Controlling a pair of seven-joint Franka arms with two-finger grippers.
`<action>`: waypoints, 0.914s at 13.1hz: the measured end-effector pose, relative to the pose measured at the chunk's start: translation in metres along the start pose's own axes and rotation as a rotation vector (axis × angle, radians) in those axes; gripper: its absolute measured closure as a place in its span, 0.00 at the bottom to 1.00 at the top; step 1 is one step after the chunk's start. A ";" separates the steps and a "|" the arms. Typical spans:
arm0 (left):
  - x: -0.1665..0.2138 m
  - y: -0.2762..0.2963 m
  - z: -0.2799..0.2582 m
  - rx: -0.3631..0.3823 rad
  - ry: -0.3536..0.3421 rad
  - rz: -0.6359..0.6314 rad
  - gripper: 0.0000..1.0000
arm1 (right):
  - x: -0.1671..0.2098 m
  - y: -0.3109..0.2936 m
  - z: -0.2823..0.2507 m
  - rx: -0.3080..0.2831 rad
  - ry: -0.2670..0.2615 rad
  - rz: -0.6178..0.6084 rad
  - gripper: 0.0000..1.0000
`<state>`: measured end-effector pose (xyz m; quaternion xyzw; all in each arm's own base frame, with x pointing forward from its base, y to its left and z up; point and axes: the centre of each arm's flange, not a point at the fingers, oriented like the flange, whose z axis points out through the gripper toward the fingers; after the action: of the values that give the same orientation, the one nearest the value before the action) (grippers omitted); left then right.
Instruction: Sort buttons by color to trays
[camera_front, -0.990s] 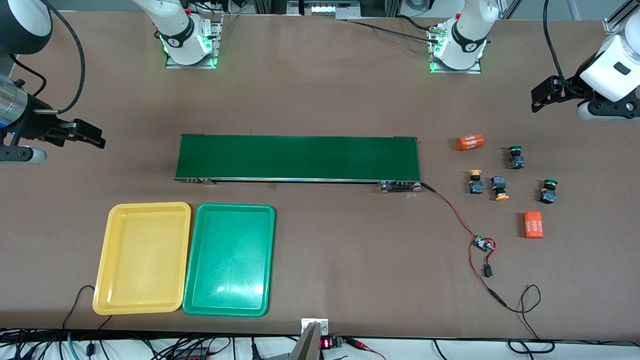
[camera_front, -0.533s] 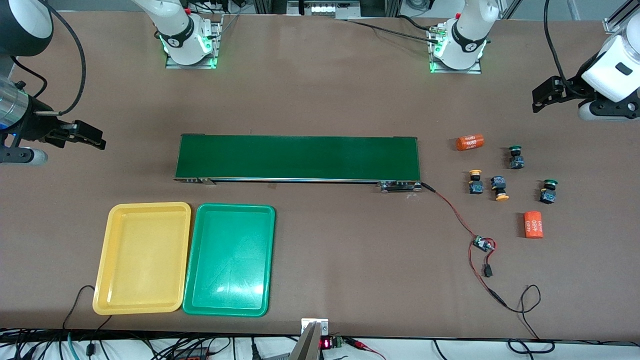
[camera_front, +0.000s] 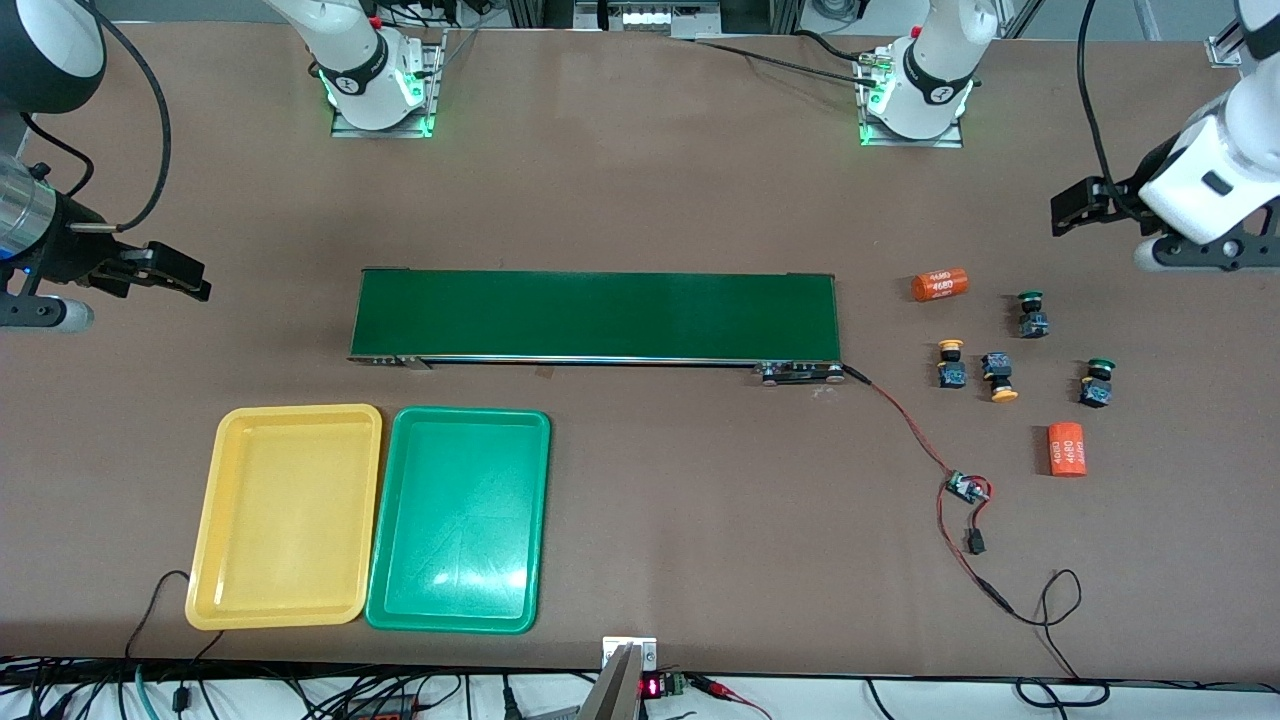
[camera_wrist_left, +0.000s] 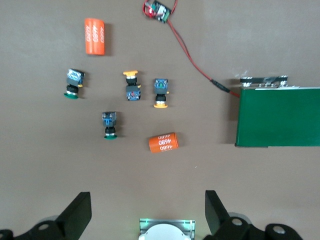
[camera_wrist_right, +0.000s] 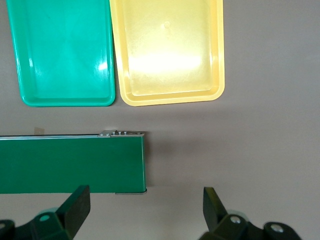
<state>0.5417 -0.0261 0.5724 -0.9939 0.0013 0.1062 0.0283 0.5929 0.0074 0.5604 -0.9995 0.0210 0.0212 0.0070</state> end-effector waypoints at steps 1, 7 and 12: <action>0.005 0.000 0.012 0.002 -0.047 0.009 0.00 | 0.000 0.000 0.000 0.000 0.000 0.000 0.00; 0.031 0.008 0.102 0.006 -0.228 0.094 0.00 | 0.001 0.001 0.001 0.000 -0.001 0.002 0.00; 0.032 0.030 0.180 -0.022 -0.194 0.501 0.00 | 0.001 0.001 0.002 0.000 -0.002 0.003 0.00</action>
<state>0.5350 -0.0453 0.3886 -0.9480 0.2435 0.2047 -0.0097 0.5939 0.0059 0.5588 -0.9995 0.0223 0.0220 0.0069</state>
